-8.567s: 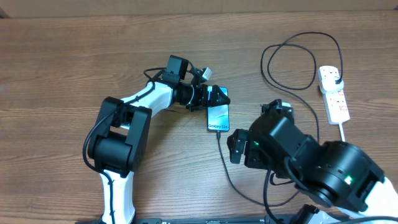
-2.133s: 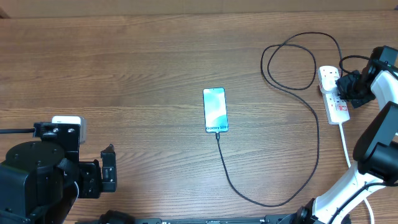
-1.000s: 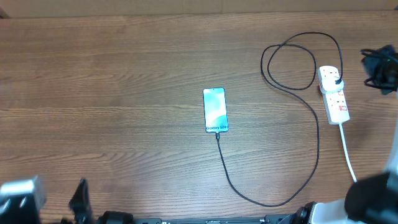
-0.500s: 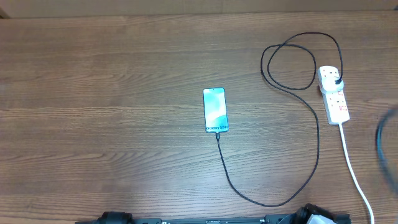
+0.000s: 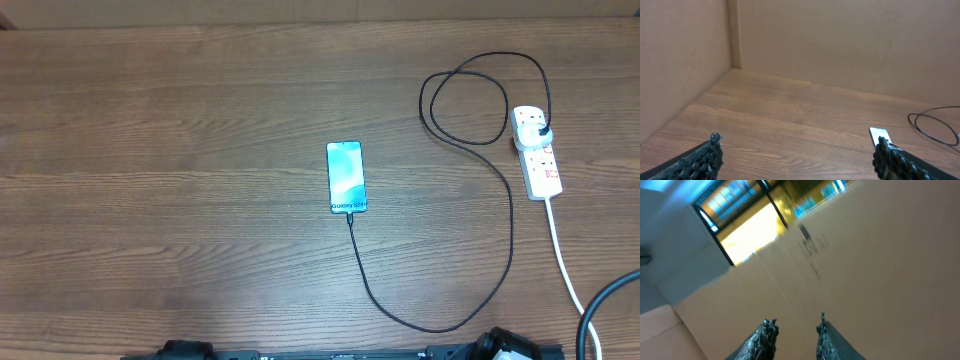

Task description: Plug charger to phone and switch on socket

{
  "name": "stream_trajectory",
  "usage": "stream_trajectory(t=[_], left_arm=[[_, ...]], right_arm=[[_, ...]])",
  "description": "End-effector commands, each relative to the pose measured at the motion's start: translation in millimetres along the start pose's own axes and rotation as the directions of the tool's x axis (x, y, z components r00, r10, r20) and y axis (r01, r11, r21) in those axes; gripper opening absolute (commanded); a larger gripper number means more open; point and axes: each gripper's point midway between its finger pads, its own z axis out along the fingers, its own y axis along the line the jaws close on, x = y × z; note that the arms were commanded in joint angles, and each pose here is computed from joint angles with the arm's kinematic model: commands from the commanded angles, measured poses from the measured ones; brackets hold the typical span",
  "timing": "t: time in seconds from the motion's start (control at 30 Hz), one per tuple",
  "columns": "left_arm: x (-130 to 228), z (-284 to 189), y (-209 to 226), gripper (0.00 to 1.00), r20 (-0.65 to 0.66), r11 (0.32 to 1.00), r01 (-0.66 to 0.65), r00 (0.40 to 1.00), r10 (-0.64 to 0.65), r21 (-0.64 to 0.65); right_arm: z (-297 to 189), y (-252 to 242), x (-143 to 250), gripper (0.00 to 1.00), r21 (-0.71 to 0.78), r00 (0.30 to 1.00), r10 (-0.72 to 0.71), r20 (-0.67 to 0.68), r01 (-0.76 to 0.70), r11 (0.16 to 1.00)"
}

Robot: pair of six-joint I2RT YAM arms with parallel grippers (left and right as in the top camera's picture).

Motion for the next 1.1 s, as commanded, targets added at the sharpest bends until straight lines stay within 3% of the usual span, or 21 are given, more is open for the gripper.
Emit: stream_trajectory(t=[0.0, 0.27, 0.4, 0.6, 1.07], left_arm=[[1, -6, 3, 1.00, 0.024, 1.000, -0.005, 1.000, 0.005, -0.017], [1, -6, 3, 1.00, 0.024, 1.000, -0.004, 1.000, 0.005, -0.018], [1, -6, 3, 1.00, 0.024, 1.000, -0.004, 1.000, 0.005, -0.019], [2, -6, 2, 1.00, 0.026, 1.000, -0.003, 1.000, 0.004, -0.029], [16, -38, 5, 1.00, 0.142, 0.996, 0.031, 0.990, -0.020, -0.078]], right_arm=[[-5, 9, 8, 0.27, -0.036, 0.999, -0.017, -0.032, 0.015, 0.999], [-54, 57, 8, 0.28, -0.141, 0.998, -0.066, 0.012, 0.067, 0.988], [-109, 97, 7, 0.28, -0.232, 0.990, -0.111, 0.087, 0.128, 0.964], [-153, 124, 8, 0.28, -0.321, 0.975, -0.166, 0.147, 0.206, 0.925], [-239, 142, -2, 0.29, -0.317, 0.914, -0.209, 0.349, 0.324, 0.891]])
